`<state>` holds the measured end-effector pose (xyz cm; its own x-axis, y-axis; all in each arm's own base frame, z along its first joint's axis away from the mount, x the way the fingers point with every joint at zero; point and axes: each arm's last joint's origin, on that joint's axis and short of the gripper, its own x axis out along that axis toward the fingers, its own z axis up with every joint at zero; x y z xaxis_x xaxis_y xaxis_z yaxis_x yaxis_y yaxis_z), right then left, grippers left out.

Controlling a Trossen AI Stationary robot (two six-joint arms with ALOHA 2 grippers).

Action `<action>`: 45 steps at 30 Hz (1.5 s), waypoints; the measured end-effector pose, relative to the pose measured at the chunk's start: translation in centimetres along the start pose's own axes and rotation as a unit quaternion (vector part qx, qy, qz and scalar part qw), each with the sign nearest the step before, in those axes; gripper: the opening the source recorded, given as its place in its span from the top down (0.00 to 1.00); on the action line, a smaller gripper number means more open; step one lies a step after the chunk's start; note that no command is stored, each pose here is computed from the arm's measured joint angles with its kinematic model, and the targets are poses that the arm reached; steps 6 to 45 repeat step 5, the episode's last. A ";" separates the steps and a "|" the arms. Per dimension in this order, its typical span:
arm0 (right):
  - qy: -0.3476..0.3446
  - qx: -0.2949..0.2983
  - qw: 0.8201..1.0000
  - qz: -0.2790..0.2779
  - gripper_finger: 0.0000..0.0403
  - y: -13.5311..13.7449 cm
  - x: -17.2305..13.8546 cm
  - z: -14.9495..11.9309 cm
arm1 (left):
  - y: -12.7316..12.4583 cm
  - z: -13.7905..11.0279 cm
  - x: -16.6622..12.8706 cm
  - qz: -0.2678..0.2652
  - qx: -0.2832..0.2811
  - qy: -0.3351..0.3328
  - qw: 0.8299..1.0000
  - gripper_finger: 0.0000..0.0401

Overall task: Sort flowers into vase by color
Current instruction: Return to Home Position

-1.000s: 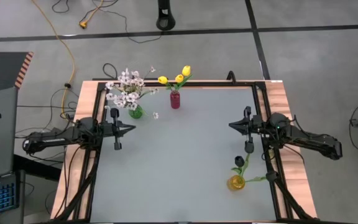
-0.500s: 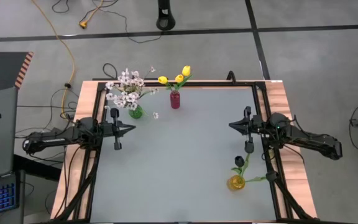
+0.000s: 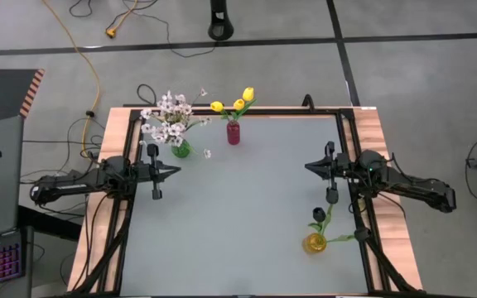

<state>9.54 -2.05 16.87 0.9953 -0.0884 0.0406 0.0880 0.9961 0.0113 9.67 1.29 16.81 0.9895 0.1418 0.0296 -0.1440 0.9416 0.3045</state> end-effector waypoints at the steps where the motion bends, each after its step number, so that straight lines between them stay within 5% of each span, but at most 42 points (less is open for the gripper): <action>1: 0.000 0.000 1.000 0.000 0.89 0.0 0.0 0.0 | 0.0 0.0 0.0 0.000 0.000 0.000 1.000 1.00; 45: 0.000 0.000 1.000 0.000 0.89 0.0 0.0 0.0 | 0.0 0.0 0.0 0.000 0.000 0.000 1.000 1.00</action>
